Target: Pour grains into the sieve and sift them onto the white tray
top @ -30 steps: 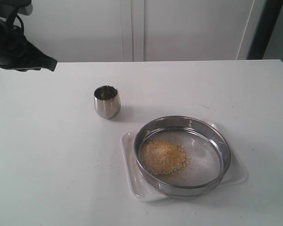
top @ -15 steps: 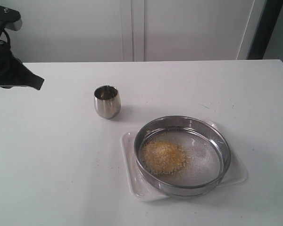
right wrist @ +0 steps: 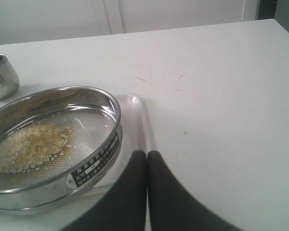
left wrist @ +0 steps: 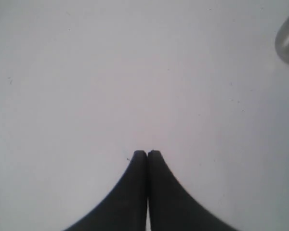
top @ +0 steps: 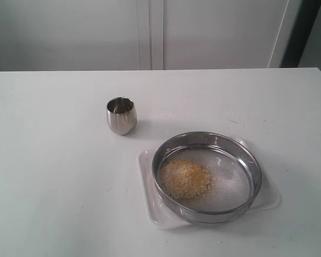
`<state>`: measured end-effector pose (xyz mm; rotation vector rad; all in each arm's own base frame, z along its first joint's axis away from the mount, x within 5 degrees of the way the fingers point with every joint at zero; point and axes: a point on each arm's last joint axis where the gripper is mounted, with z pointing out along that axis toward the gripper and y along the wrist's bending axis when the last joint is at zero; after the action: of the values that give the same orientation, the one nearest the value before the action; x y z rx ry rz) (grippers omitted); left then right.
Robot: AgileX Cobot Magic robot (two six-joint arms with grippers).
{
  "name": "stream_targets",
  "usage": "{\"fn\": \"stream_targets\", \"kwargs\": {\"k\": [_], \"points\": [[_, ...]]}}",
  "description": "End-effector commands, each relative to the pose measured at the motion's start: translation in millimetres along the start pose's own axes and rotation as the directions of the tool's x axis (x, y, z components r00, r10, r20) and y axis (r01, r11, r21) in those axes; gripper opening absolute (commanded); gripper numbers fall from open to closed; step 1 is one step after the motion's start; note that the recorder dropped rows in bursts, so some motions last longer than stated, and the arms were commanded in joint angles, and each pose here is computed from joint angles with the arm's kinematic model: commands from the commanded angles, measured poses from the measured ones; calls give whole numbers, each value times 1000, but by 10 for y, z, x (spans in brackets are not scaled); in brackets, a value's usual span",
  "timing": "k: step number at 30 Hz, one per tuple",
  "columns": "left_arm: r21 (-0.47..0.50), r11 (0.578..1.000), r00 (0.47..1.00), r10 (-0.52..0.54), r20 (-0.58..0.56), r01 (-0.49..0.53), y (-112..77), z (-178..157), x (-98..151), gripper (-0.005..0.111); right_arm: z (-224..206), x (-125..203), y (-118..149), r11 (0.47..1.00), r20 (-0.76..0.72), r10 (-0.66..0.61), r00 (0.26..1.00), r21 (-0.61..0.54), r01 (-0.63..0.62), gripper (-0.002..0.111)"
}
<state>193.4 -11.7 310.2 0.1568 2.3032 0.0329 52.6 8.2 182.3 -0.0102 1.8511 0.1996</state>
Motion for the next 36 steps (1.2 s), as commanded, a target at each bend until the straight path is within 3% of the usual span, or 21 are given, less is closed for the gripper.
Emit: {"fn": "stream_targets", "kwargs": {"k": [1, 8, 15, 23, 27, 36], "points": [[-27, 999, 999, -42, 14, 43, 39, -172, 348, 0, 3, 6, -1, 1000, 13, -3, 1000, -2, 3, 0], [-97, 990, 994, -98, 43, 102, 55, -293, 1093, 0, 3, 6, -1, 1000, 13, -3, 1000, -2, 3, 0], [-108, 988, 986, -94, 137, 109, -8, -364, 1481, 0, 3, 6, -1, 1000, 13, -3, 1000, -2, 3, 0], [-88, 988, 980, -110, 168, 126, -24, -364, 1470, 0, 3, 6, -1, 1000, 13, -3, 1000, -2, 3, 0], [-22, 998, 979, -54, 198, 59, -91, -365, 1434, 0, 3, 6, -1, 1000, 13, -3, 1000, -2, 3, 0], [-22, 998, 979, -56, 196, 61, -91, -365, 1435, 0, 3, 6, -1, 1000, 13, -3, 1000, -2, 3, 0]]}}
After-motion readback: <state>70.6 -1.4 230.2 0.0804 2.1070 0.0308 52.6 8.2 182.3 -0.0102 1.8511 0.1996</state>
